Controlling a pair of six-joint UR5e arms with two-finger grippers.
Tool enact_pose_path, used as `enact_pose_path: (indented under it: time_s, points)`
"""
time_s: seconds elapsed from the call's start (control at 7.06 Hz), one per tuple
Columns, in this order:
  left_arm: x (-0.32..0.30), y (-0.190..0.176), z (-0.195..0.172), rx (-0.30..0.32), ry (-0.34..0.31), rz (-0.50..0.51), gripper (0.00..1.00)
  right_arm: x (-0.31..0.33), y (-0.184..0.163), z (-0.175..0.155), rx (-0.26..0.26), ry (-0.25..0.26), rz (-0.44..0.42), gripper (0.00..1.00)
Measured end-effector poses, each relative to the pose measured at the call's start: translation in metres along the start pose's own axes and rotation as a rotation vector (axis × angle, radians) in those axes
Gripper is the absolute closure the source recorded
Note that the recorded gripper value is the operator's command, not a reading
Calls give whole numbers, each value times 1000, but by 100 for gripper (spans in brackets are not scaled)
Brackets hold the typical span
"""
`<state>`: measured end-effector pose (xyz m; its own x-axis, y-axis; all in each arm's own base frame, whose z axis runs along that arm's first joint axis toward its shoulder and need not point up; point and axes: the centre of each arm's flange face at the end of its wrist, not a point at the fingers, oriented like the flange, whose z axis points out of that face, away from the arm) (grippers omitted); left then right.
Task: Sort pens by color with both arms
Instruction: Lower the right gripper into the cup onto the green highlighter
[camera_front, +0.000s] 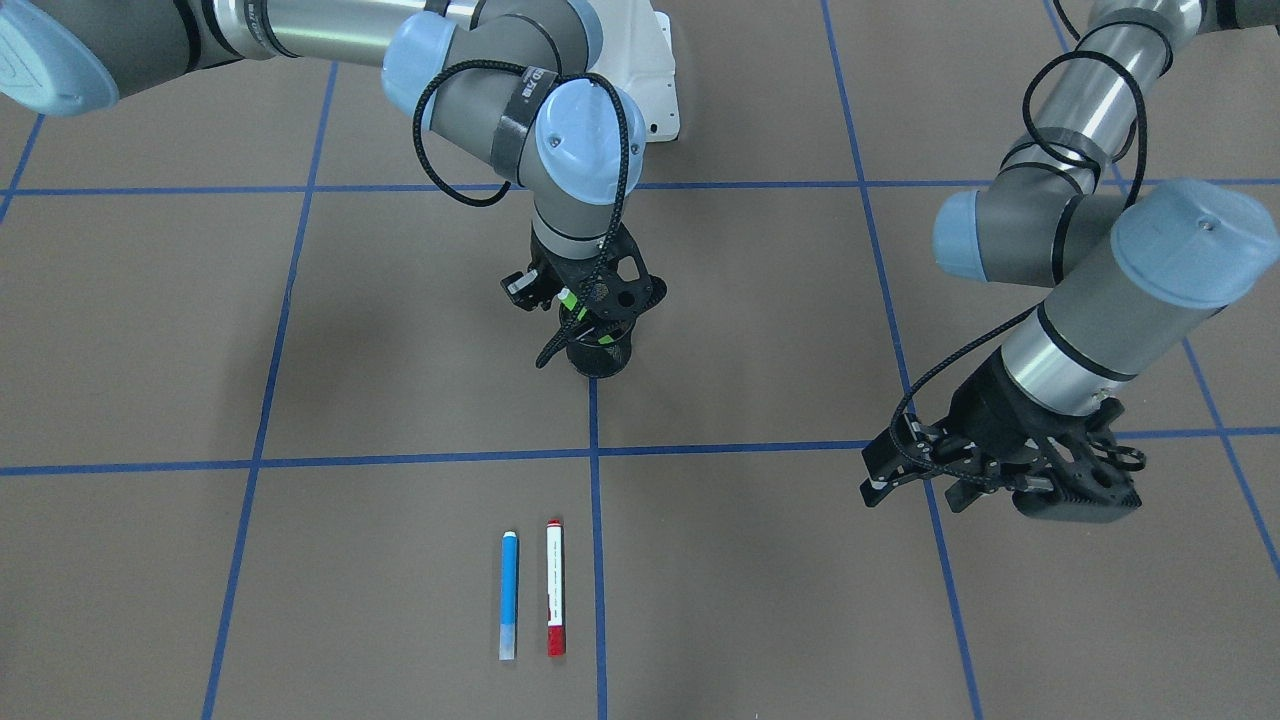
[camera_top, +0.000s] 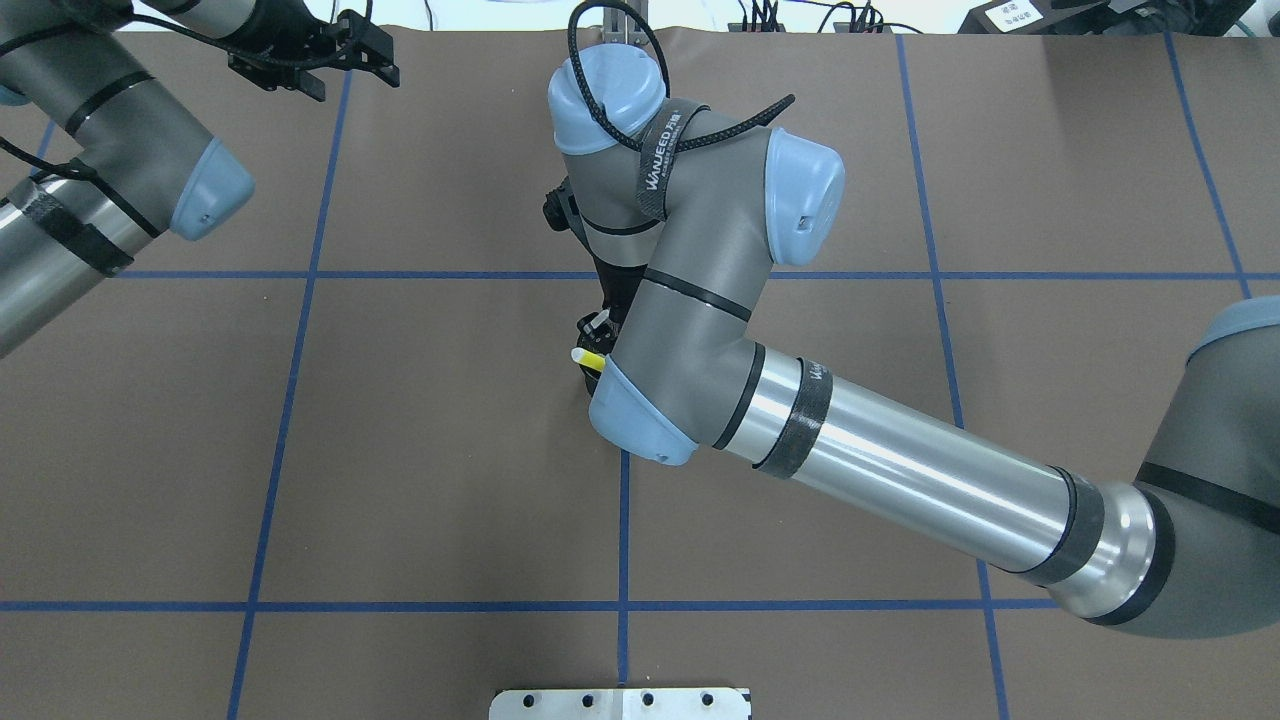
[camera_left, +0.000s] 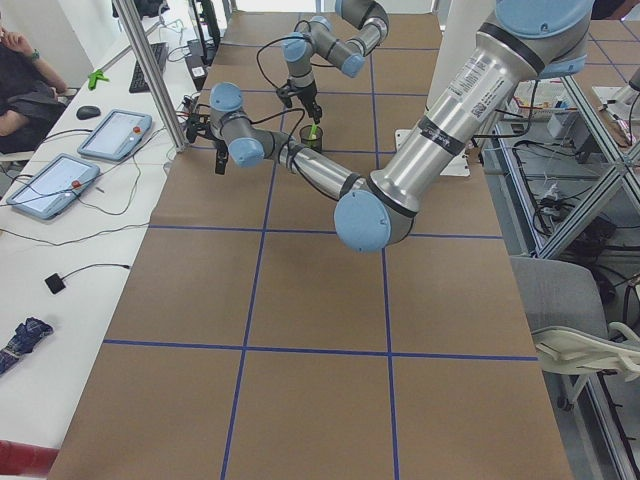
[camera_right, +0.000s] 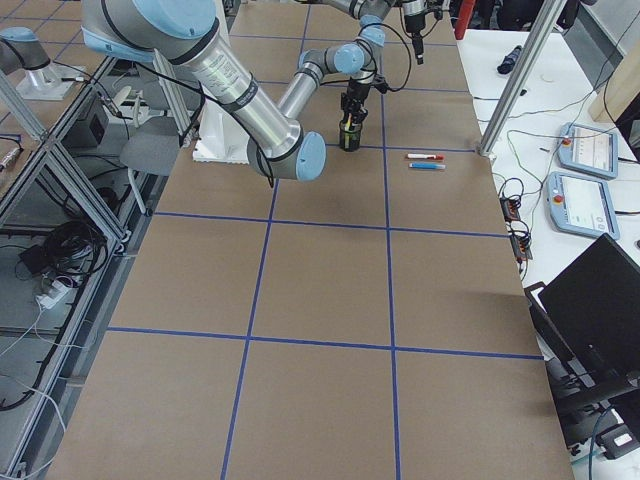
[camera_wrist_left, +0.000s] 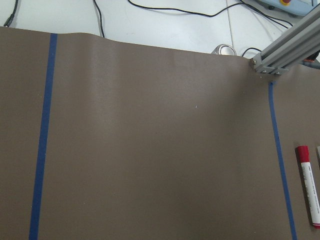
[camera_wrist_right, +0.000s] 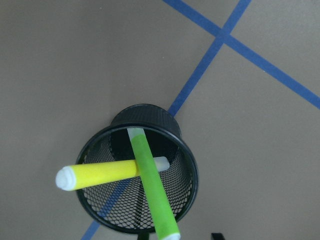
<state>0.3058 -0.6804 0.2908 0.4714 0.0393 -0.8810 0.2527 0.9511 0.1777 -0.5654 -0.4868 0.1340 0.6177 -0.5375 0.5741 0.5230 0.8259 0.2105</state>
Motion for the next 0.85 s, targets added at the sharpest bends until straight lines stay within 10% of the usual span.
enact_pose_path:
  time_s: [0.85]
  points:
    - [-1,1,1,-1,-2,-1,0,-15,5,15,0,35,-23,60]
